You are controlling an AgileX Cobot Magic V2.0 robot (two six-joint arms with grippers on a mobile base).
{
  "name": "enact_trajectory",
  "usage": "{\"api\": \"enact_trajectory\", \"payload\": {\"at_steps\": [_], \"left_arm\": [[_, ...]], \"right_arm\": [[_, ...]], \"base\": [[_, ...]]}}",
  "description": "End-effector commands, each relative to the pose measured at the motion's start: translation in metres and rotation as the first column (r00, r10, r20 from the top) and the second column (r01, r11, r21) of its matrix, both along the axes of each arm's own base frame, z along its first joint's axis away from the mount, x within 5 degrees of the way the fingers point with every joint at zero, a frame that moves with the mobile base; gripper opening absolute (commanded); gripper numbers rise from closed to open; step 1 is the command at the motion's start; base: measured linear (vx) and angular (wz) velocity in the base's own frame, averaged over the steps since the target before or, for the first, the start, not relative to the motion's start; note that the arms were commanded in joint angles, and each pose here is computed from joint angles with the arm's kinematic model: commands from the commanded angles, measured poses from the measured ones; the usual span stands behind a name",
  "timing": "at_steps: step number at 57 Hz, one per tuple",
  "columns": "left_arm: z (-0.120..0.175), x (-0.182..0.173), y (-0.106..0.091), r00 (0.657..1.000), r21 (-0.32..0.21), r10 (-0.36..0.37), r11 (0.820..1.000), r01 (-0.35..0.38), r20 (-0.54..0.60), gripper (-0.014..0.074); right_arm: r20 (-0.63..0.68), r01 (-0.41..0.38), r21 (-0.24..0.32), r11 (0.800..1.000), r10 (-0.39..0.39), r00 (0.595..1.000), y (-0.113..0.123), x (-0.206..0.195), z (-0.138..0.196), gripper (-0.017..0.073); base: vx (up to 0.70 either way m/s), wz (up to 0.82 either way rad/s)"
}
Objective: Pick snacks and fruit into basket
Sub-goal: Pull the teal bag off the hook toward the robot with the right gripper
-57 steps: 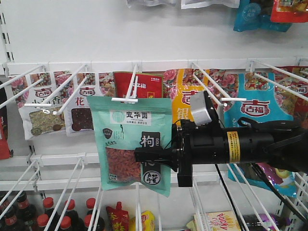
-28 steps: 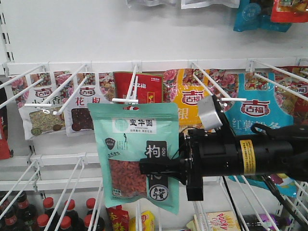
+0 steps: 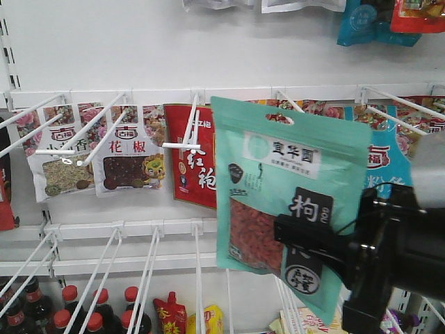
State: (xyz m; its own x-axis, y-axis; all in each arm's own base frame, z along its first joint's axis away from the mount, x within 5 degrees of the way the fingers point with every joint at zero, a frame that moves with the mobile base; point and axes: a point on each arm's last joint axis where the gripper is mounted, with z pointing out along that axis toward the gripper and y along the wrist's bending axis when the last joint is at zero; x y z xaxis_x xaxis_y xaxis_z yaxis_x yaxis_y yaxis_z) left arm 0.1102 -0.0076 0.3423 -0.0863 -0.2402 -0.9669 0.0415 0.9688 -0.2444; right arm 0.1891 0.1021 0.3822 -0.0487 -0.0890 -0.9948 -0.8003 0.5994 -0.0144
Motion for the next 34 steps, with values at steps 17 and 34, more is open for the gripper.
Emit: {"api": "enact_trajectory", "payload": {"at_steps": [17,34], "left_arm": [[0.024,-0.009,-0.001,0.988,-0.002,-0.024,1.000,0.025,0.154,0.0002],[0.019,-0.043,0.006,0.994,0.036,0.015,0.999,-0.019,0.112,0.0002]], "right_arm": [[0.029,0.200,0.126,0.972,-0.205,0.978,-0.027,-0.052,0.025,-0.0009],[0.025,0.303,0.201,0.932,-0.314,0.949,-0.042,-0.076,0.012,-0.0009]], "base": [[0.00,0.00],[0.00,0.00]]}}
